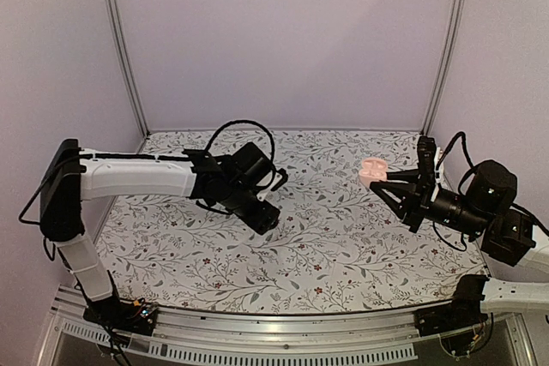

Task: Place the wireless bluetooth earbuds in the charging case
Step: Pick up the right earbud from the center of the board.

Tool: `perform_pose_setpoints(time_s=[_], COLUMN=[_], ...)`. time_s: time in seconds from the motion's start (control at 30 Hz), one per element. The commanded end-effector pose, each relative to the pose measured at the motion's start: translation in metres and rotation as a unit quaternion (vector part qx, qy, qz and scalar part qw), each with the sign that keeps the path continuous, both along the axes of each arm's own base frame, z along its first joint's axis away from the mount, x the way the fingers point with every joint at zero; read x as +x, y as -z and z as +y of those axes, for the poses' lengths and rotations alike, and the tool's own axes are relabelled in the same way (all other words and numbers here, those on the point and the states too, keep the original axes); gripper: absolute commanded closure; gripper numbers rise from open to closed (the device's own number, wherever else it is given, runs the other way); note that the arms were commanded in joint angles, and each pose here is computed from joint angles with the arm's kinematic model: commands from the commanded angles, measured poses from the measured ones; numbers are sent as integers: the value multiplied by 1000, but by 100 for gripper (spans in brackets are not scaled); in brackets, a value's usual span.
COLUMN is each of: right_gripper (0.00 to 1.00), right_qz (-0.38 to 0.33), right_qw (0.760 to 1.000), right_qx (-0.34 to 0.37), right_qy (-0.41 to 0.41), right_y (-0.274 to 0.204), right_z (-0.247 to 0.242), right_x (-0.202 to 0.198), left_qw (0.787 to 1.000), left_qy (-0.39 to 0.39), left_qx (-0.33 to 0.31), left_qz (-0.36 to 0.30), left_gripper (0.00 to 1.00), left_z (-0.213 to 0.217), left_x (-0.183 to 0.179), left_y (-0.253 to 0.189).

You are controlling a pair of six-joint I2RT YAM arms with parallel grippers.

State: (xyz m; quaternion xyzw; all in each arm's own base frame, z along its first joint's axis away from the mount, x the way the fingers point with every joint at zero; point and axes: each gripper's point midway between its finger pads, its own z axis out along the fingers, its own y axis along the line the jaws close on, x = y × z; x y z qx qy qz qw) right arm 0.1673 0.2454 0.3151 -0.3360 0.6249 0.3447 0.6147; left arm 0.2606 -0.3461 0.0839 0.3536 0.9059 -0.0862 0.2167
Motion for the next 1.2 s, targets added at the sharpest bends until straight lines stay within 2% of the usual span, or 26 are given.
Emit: perform_pose_setpoints(time_s=[0.0,0.07,0.17,0.23,0.3,0.43,0.53,0.77,0.93,1.17], right_gripper=[99,100,100,100,100,99,99,100,100,100], right_qz=[13,19,27,30,35,41,42,50,47,46], right_qw=[1000,1000,1000,999,999,999,999,998,998,998], right_qx=[18,19,13,11,11,5,-5,-27,-32,-32], right_qy=[-2,-4,-2,5,10,14,13,5,5,0], right_y=[-11,-14,-15,-16,-14,-9,-5,7,8,7], right_z=[-2,-1,-2,-5,-9,-12,-11,-2,0,1], right_x=[-2,-2,-2,-2,-2,-3,-2,0,2,1], left_qw=[988,977,963,962,970,983,989,991,987,981], left_qy=[35,27,11,11,48,99,109,121,124,141], left_qx=[-103,-135,-174,-183,-172,-122,-81,46,76,102], left_qz=[-110,-161,-204,-203,-166,-91,-52,29,63,84], left_gripper=[21,2,0,0,0,0,0,15,30,40], left_z=[-22,-20,-17,-19,-31,-39,-36,-16,-22,-32], left_x=[19,26,33,34,26,10,5,-1,-1,6], left_y=[-78,-110,-146,-157,-150,-105,-74,-7,17,42])
